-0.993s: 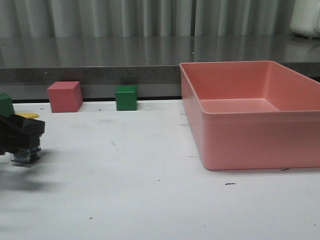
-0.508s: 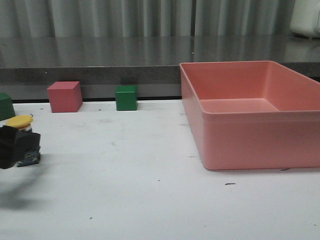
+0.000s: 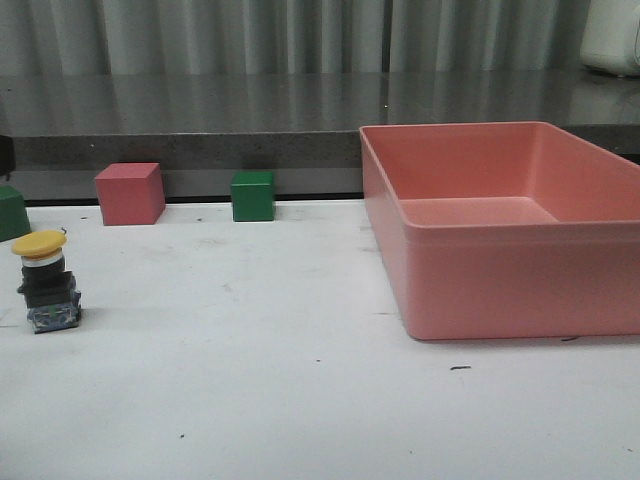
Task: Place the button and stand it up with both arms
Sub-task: 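Lower the button upright onto the table with the left gripper, then open the left gripper and withdraw it from the standing button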
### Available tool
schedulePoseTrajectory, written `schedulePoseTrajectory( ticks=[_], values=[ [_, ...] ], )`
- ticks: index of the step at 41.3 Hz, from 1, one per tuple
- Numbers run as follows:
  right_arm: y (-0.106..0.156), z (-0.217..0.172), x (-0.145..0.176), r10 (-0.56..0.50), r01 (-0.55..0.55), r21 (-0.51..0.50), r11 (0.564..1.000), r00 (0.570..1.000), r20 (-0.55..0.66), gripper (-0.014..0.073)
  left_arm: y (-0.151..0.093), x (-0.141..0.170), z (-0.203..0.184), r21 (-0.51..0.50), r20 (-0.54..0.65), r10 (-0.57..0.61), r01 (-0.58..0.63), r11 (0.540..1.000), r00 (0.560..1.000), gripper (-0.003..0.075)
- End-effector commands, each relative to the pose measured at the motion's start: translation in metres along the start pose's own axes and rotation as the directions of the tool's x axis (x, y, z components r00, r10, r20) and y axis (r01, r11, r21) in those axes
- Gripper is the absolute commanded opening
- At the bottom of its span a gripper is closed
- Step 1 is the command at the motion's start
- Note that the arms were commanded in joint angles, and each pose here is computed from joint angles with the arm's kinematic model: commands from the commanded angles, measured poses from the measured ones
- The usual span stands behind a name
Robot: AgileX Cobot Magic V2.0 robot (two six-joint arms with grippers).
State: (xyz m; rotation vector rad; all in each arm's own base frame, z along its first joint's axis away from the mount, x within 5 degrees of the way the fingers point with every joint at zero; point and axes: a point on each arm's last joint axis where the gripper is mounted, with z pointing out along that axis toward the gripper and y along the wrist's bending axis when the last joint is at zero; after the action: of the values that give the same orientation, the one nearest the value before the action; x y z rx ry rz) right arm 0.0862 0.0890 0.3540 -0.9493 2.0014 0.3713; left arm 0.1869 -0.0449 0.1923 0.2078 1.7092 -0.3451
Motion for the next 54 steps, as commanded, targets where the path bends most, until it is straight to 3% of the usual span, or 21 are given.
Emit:
schedulePoseTrajectory(
  ticks=[1, 7, 18, 25, 39, 54],
  values=[
    [-0.002, -0.007, -0.012, -0.007, 0.006, 0.010, 1.000, 0.995, 0.098, 0.0498, -0.001, -0.029, -0.007, -0.028, 0.063, 0.017, -0.015, 0.999, 0.998, 0.0495],
    [-0.002, -0.007, -0.012, -0.007, 0.006, 0.010, 1.000, 0.995, 0.098, 0.0498, -0.009, -0.058, -0.020, -0.068, -0.035, 0.003, -0.005, 0.998, 0.999, 0.0495],
    [-0.002, -0.007, -0.012, -0.007, 0.006, 0.010, 1.000, 0.995, 0.098, 0.0498, -0.035, -0.111, -0.054, -0.046, -0.225, 0.037, -0.048, 0.998, 0.974, 0.0495],
    [-0.002, -0.007, -0.012, -0.007, 0.006, 0.010, 1.000, 0.995, 0.098, 0.0498, -0.046, -0.120, -0.070, 0.013, -0.237, -0.032, 0.036, 0.999, 0.971, 0.0494],
    [-0.002, -0.007, -0.012, -0.007, 0.006, 0.010, 1.000, 0.995, 0.098, 0.0498, -0.045, -0.137, -0.087, 0.001, -0.346, 0.028, -0.029, 1.000, 0.938, 0.0494],
    [-0.002, -0.007, -0.012, -0.007, 0.006, 0.010, 1.000, 0.995, 0.098, 0.0498, -0.045, -0.144, -0.090, -0.005, -0.348, 0.033, -0.037, 0.999, 0.937, 0.0494]
  ],
)
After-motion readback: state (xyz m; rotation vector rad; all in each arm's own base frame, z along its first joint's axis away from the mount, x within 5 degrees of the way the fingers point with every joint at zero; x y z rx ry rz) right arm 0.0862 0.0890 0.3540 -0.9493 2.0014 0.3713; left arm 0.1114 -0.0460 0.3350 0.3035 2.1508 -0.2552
